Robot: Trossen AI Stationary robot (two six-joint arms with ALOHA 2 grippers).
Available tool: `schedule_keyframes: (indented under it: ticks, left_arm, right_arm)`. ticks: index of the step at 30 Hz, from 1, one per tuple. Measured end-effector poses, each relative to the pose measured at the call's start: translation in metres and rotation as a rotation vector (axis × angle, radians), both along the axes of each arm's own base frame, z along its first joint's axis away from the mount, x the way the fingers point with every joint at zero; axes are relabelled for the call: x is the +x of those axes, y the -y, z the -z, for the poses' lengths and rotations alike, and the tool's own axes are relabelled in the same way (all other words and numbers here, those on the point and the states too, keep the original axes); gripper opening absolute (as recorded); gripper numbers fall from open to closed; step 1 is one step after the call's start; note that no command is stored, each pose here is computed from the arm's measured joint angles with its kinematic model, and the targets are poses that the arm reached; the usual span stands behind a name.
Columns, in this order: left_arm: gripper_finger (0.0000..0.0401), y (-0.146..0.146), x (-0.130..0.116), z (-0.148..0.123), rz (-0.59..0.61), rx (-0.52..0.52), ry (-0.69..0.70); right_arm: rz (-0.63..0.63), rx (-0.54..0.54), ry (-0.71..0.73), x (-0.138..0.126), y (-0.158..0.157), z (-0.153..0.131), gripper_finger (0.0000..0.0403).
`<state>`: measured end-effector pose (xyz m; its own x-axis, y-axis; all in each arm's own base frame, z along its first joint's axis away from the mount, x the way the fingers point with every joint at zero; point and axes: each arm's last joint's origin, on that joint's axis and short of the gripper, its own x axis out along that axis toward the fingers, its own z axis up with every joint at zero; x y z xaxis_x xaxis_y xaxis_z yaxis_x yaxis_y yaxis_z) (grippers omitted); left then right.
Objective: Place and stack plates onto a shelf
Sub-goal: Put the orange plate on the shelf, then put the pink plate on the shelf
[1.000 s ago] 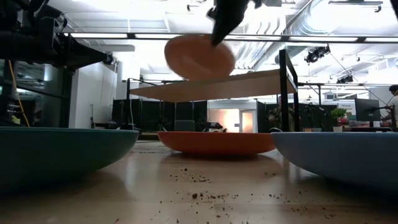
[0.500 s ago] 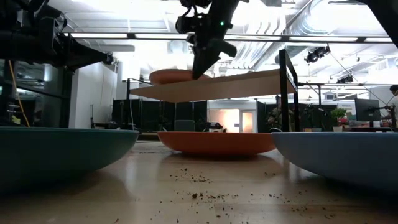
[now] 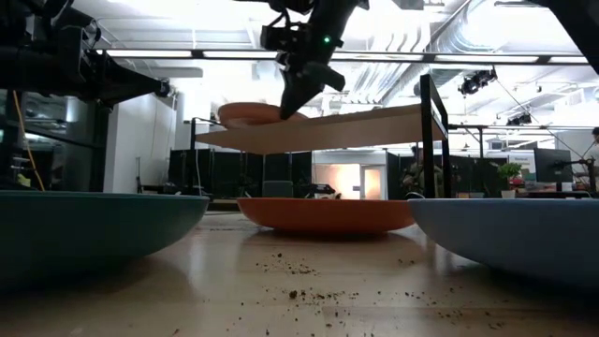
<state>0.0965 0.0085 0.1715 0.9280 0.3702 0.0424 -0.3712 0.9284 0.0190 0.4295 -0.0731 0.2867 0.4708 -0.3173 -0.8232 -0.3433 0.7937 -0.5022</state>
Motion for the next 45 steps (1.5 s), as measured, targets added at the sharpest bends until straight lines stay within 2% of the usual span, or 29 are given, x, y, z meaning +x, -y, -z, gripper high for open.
schedule_keyframes:
  ticks: [8, 12, 21, 27, 30, 35, 37, 39, 45]
  left_arm:
    - [0.0000, 0.000, 0.000, 0.000, 0.000, 0.000, 0.000]
    - [0.0000, 0.000, 0.000, 0.000, 0.000, 0.000, -0.001]
    - [0.0000, 0.000, 0.000, 0.000, 0.000, 0.000, 0.000]
    - [0.0000, 0.000, 0.000, 0.000, 0.000, 0.000, 0.000]
    - [0.0000, 0.000, 0.000, 0.000, 0.000, 0.000, 0.000]
    - [0.0000, 0.000, 0.000, 0.000, 0.000, 0.000, 0.000]
    - [0.0000, 0.000, 0.000, 0.000, 0.000, 0.000, 0.000]
    - [0.0000, 0.000, 0.000, 0.000, 0.000, 0.000, -0.001]
    - [0.0000, 0.000, 0.000, 0.000, 0.000, 0.000, 0.000]
  right_arm:
    - [0.011, -0.008, -0.019, -0.002, 0.002, 0.001, 0.0002]
    - [0.012, -0.009, -0.017, -0.002, 0.002, 0.001, 0.0018]
    - [0.037, -0.025, 0.051, 0.003, 0.003, -0.003, 0.0103]
    - [0.061, -0.012, 0.011, -0.006, 0.001, -0.008, 0.0151]
    - [0.098, 0.074, -0.024, -0.022, -0.003, -0.019, 0.0164]
    - [0.184, 0.401, -0.083, -0.053, -0.014, -0.039, 0.0169]
    - [0.219, 0.490, -0.114, -0.067, -0.018, -0.048, 0.0169]
    - [0.230, 0.540, -0.111, -0.080, -0.025, -0.062, 0.0169]
    - [0.285, 0.600, -0.019, -0.131, -0.049, -0.111, 0.0170]
